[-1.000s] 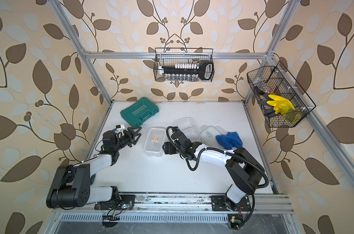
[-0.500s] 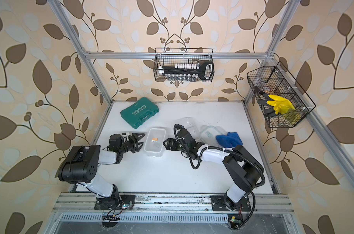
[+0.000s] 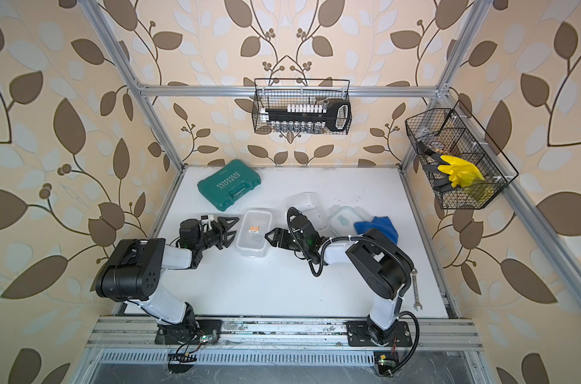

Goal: Wipe the insides of the lunch boxes
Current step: Open the lid of the lunch box.

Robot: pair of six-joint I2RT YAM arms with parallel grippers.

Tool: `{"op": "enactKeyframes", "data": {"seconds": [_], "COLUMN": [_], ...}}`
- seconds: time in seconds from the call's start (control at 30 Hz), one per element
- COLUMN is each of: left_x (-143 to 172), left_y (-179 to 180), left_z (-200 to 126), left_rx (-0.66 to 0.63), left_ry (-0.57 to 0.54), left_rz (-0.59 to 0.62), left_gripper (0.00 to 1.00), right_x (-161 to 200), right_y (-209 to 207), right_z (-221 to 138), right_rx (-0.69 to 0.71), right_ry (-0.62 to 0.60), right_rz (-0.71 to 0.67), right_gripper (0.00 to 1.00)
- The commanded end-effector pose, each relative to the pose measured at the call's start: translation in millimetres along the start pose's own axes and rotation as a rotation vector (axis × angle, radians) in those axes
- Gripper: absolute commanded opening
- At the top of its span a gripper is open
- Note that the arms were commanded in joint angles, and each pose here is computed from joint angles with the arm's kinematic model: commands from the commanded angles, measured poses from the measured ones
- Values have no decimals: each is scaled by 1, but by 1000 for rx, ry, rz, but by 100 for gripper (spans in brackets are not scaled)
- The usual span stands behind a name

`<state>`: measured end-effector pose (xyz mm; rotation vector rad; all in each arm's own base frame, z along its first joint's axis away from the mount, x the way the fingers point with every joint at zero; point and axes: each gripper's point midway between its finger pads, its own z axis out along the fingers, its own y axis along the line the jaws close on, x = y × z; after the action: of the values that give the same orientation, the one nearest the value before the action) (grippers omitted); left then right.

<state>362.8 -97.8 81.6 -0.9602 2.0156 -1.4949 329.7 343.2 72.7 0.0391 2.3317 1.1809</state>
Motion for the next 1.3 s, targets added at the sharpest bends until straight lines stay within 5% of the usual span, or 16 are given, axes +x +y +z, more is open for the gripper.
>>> {"op": "enactKeyframes", "data": {"seconds": [0.0,0.4,0.63,0.77,1.07,1.27], "left_x": [4,9,7,6,8,23], "left_y": [-21,-16,-24,-32,-60,-114], "left_z": [10,17,15,13,6,1], "left_rx": [72,104,117,128,141,137], "left_ry": [36,50,35,30,17,28], "left_rz": [43,5,16,25,84,261], "left_gripper": [72,62,35,20,12,2], "right_x": [-2,-12,-12,-10,-14,-17], "right_y": [12,10,6,3,5,3], "right_z": [5,7,3,2,-2,-9], "right_rx": [-71,-137,-120,-96,-62,-29], "right_ry": [-3,-40,-43,-29,-30,-48], "right_rz": [13,61,58,51,16,9], "right_gripper": [78,63,50,50,49,70]}}
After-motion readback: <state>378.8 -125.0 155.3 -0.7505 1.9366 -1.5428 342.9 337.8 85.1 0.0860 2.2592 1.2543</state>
